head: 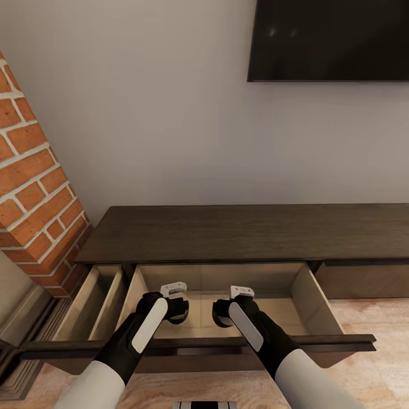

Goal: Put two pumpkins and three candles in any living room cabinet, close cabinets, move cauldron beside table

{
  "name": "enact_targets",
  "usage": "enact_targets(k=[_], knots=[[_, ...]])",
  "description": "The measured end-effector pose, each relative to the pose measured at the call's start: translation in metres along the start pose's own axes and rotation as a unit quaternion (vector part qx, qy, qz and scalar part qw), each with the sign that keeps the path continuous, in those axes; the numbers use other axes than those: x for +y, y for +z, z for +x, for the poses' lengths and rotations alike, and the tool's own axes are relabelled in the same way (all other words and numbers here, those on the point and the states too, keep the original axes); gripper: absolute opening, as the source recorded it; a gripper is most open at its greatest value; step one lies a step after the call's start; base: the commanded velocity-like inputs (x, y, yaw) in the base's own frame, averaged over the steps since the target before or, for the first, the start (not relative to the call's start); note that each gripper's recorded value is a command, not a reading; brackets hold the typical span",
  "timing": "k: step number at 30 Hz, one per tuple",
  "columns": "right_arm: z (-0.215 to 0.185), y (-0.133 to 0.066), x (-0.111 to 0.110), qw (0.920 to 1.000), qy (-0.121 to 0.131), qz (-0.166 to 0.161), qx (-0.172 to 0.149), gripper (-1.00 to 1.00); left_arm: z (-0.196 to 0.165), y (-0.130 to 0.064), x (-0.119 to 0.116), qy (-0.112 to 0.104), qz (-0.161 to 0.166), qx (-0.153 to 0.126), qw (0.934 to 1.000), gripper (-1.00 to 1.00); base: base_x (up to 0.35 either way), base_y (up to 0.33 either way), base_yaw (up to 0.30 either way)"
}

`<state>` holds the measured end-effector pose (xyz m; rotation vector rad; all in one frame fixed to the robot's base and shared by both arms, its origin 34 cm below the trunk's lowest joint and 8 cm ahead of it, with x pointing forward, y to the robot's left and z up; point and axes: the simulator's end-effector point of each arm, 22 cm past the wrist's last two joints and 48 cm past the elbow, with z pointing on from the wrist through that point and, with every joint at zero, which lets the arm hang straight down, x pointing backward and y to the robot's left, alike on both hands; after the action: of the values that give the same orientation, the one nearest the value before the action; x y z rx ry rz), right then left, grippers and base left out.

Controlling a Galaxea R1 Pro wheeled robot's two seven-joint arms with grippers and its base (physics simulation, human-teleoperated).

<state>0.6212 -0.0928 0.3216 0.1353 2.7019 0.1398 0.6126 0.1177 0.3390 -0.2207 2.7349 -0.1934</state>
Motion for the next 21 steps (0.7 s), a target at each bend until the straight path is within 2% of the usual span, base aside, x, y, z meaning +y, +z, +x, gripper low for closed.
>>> enact_targets(k=[11, 14, 18, 21], knots=[[-0.001, 0.000, 0.000, 1.0000, 0.002, 0.000, -0.003, -1.00, 0.000, 0.000, -0.001, -0.001, 0.001, 0.000, 1.0000, -1.00, 0.037, 0.000, 0.000], [-0.005, 0.000, 0.001, 0.9999, 0.007, 0.000, -0.014, -1.00, 0.000, 0.000, -0.001, -0.001, 0.001, 0.000, 1.0000, -1.00, 0.003, 0.000, 0.000], [-0.003, -0.001, 0.016, 0.9996, -0.012, -0.009, -0.024, -1.00, 0.000, 0.000, -0.001, -0.001, 0.001, 0.000, 1.0000, -1.00, 0.000, 0.000, 0.000], [0.002, -0.002, 0.028, 0.9995, -0.015, -0.017, -0.022, -1.00, 0.000, 0.000, -0.001, 0.000, 0.001, 0.000, 1.0000, -1.00, 0.000, 0.000, 0.000]])
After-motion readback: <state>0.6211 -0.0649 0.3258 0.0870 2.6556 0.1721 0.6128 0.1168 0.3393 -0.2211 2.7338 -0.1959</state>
